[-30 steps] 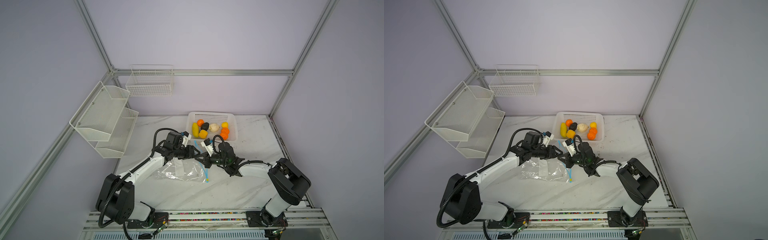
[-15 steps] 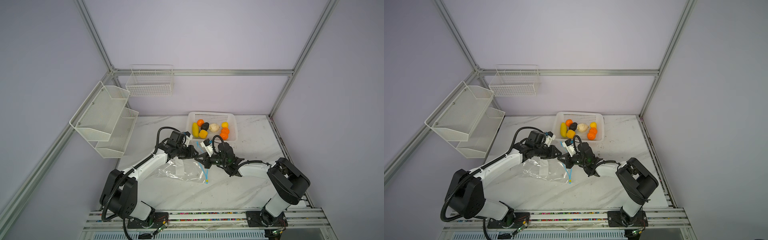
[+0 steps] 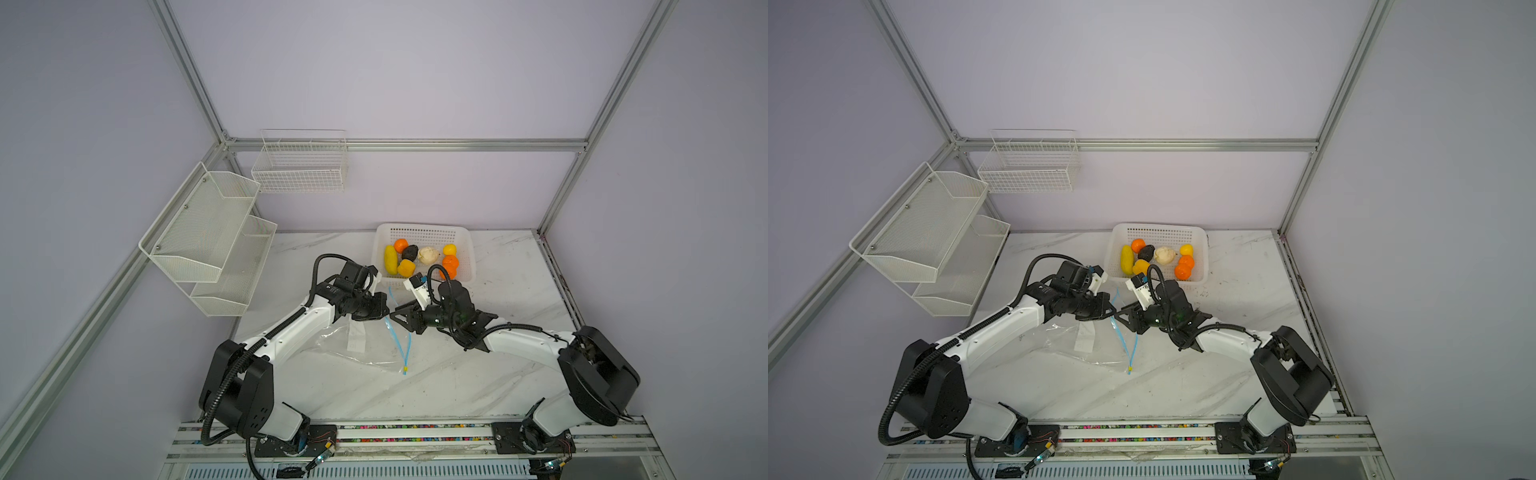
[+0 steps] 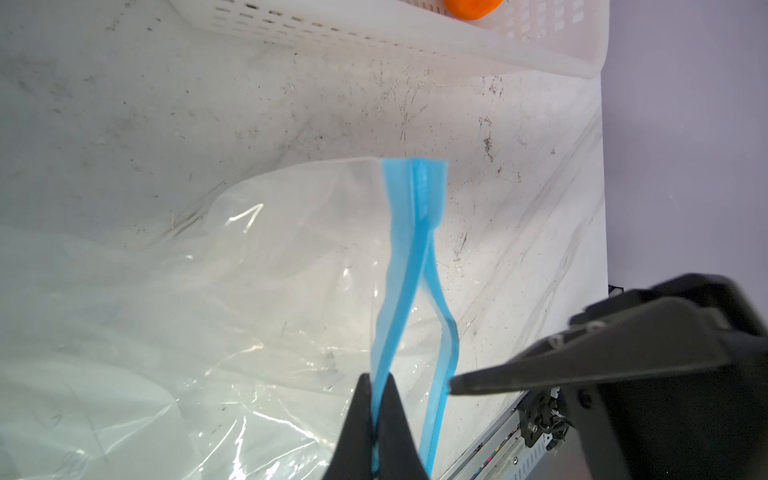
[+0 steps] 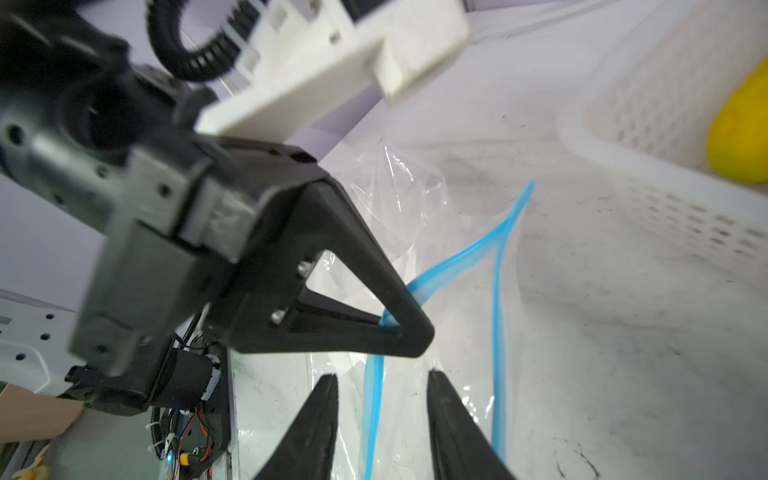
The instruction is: Place the food in the zip-top bag and seal the zipper
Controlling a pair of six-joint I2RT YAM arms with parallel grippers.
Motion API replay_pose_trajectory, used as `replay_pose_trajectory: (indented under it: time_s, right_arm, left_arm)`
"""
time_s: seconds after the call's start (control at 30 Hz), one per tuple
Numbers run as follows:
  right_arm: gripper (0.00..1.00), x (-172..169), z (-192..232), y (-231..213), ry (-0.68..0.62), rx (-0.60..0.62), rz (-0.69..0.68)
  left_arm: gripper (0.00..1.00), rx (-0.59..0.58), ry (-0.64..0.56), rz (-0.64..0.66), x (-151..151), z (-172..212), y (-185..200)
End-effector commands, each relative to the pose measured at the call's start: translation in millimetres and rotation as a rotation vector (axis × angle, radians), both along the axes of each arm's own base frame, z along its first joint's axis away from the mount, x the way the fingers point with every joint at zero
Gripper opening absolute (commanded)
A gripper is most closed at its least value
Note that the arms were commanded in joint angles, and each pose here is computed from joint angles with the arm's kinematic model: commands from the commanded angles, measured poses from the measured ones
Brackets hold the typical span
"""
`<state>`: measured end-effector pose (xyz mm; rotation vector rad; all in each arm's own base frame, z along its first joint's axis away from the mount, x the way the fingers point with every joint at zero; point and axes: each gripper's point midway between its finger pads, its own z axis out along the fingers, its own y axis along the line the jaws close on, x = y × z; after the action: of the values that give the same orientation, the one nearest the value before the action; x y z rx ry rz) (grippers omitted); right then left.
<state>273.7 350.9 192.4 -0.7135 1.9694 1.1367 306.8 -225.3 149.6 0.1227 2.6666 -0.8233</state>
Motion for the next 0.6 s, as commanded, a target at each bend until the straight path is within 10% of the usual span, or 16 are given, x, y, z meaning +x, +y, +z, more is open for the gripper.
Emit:
replay_pose_trajectory:
  time_s: [0.0, 0.57]
  right_arm:
    - [0.39, 15.6, -3.9, -27.0, 0.010, -0.128, -0.166]
    - [0.37, 15.1, -48.5, -2.3, 0.140, -0.124, -0.082]
  left_arm:
    - [0.02, -0.035, -0.110, -0.003, 14.6, 51.3, -6.1]
    - [0.02, -0.058, -0.113, 0.011, 11.7, 63.6, -5.8]
